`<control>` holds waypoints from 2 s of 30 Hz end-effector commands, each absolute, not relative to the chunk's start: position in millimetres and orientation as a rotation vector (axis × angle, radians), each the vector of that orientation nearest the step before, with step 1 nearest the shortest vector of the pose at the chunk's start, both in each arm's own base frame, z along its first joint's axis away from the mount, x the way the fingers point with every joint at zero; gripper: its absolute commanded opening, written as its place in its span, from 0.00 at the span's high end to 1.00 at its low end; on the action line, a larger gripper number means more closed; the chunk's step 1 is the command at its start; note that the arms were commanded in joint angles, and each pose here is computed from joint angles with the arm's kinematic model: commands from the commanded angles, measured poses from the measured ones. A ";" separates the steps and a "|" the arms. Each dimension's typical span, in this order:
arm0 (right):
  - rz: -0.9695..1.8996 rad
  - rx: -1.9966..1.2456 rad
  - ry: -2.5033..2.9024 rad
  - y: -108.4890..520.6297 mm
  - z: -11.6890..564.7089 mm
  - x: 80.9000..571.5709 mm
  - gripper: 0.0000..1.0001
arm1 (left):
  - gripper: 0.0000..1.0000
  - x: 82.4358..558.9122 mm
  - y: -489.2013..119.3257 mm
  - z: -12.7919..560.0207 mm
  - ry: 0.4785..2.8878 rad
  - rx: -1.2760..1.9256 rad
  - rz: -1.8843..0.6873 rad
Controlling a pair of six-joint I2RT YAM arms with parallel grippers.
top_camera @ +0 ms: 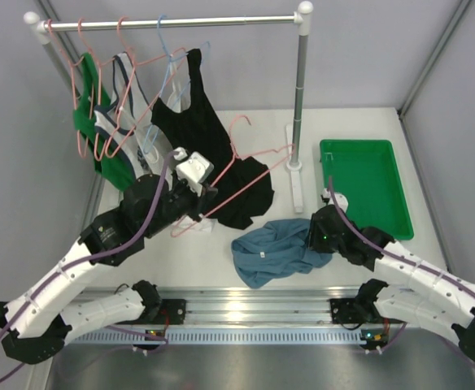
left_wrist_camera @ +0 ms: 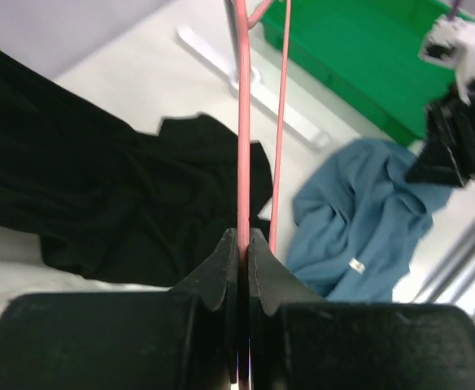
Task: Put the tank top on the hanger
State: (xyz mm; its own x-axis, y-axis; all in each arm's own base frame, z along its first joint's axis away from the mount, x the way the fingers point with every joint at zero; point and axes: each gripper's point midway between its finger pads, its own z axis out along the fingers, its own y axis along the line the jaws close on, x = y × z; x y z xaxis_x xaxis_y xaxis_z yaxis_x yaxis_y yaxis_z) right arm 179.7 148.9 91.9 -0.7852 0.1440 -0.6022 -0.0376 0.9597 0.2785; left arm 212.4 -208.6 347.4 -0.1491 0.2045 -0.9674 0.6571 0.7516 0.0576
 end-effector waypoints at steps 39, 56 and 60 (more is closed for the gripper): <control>0.107 0.079 2.409 147.1 81.7 227.1 0.63 | 1.00 113.6 -209.3 283.5 1.952 1.026 -0.809; 0.110 0.075 2.373 134.7 113.9 219.3 1.00 | 1.00 125.9 -217.1 253.9 2.057 1.014 -0.763; 0.156 0.072 2.352 133.5 133.3 214.1 1.00 | 1.00 126.9 -223.6 249.7 2.061 1.019 -0.786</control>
